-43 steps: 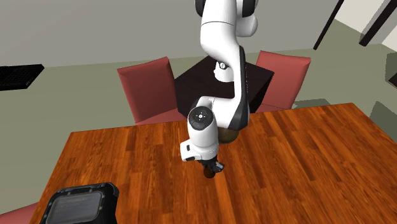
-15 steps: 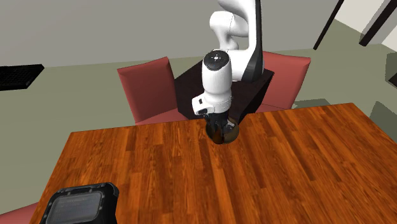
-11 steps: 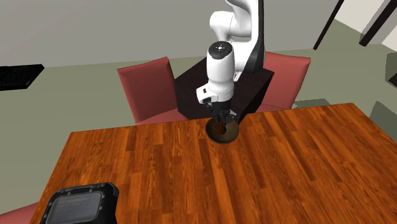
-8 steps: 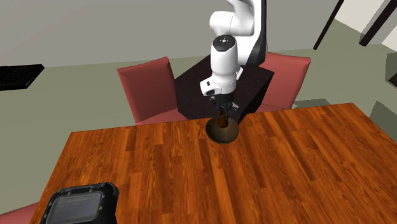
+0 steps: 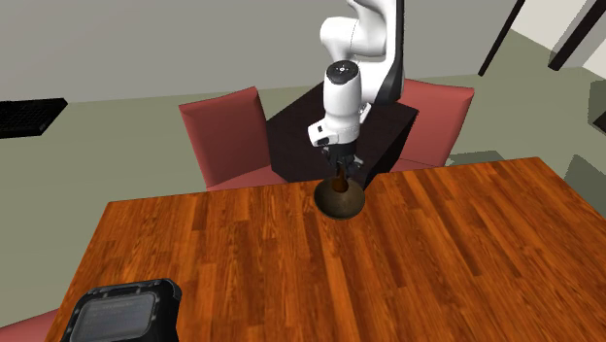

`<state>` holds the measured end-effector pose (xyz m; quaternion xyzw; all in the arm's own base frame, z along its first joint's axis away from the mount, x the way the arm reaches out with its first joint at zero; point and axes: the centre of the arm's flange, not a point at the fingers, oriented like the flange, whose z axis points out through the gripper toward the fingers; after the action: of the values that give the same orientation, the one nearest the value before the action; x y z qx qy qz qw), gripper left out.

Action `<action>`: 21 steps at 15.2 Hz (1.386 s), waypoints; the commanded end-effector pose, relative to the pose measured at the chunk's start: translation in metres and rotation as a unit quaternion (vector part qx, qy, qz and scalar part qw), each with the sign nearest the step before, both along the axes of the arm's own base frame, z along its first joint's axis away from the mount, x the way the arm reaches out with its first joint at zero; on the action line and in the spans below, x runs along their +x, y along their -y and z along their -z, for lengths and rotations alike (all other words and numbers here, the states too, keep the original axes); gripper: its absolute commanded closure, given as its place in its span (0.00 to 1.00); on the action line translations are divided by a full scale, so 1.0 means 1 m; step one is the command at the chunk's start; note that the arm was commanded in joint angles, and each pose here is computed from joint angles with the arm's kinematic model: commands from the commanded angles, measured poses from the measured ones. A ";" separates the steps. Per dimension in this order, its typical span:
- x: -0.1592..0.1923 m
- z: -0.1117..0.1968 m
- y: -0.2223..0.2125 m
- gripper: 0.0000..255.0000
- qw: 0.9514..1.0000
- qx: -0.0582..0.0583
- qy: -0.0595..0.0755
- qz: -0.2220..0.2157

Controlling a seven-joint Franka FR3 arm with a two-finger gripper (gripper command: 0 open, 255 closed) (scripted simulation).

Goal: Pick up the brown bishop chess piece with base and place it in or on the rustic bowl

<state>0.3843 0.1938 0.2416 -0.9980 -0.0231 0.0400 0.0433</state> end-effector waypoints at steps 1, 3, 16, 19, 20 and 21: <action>0.000 0.011 -0.001 1.00 1.000 0.000 0.000 0.000; 0.000 0.022 -0.001 1.00 1.000 0.000 0.000 0.000; 0.000 0.056 -0.001 1.00 1.000 0.000 0.000 0.000; 0.000 0.056 -0.001 0.00 1.000 0.000 0.000 0.000; 0.000 0.056 -0.001 0.00 1.000 0.000 0.000 0.000; 0.000 0.056 -0.001 0.00 1.000 0.000 0.000 0.000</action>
<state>0.3840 0.1945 0.1859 -0.9980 -0.0231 0.0397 0.0434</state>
